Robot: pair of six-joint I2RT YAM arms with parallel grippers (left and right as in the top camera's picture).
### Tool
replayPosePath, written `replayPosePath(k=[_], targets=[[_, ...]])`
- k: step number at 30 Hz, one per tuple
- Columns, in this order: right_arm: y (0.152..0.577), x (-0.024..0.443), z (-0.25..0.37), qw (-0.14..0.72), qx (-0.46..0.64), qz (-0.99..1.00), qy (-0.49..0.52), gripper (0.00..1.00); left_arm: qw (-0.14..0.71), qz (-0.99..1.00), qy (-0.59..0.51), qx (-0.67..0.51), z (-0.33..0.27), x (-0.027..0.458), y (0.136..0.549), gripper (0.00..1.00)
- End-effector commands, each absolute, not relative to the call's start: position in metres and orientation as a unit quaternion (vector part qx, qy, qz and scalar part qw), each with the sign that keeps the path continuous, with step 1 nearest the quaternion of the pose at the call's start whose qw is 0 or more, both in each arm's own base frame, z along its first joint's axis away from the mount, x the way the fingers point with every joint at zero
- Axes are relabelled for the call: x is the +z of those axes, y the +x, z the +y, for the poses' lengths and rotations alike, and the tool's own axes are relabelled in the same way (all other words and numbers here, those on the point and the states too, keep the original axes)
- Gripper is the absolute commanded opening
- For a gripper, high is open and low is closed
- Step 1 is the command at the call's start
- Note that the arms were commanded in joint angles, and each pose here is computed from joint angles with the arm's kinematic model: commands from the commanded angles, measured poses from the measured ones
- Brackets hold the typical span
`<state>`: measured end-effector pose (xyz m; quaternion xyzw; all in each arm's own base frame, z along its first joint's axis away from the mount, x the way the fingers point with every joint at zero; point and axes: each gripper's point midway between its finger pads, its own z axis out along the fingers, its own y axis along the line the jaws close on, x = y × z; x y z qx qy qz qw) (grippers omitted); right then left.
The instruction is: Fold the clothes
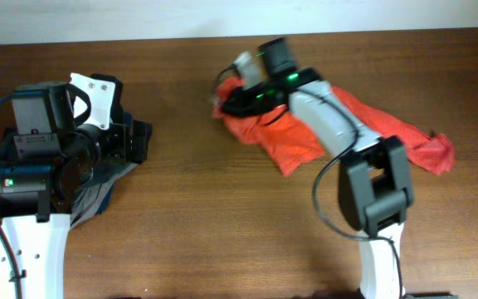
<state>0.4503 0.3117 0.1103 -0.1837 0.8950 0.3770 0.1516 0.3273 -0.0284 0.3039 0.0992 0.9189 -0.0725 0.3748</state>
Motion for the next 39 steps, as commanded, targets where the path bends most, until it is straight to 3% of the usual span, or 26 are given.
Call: replayPosePath(k=[1,6,9,12,13,24,30,39], targets=[[0.452,0.133,0.313,0.195,0.335,0.899,-0.206,0.35,0.379,0.918,0.103,-0.061,-0.026,0.310,0.325,0.99],[0.466,0.141,0.256,0.217,0.232,0.936,-0.151,0.55,0.358,0.919,0.121,-0.117,-0.045,0.304,0.318,0.99],[0.479,0.151,0.196,0.225,0.183,0.953,-0.082,0.61,0.347,0.914,0.138,-0.159,-0.062,0.300,0.319,0.99],[0.485,0.164,0.130,0.224,0.169,0.960,-0.010,0.63,0.320,0.910,0.170,-0.200,-0.091,0.288,0.322,0.82],[0.486,0.166,0.110,0.222,0.169,0.960,0.016,0.63,0.306,0.911,0.182,-0.206,-0.101,0.281,0.323,0.80],[0.455,0.163,-0.048,0.164,0.211,0.941,0.206,0.65,0.118,0.918,0.333,-0.181,-0.239,0.122,0.334,0.80],[0.439,0.160,-0.083,0.151,0.205,0.934,0.251,0.66,0.074,0.930,0.305,-0.191,-0.286,0.051,0.336,0.77],[0.434,0.157,-0.091,0.150,0.187,0.943,0.232,0.67,0.071,0.945,0.211,-0.238,-0.329,0.017,0.346,0.76]])
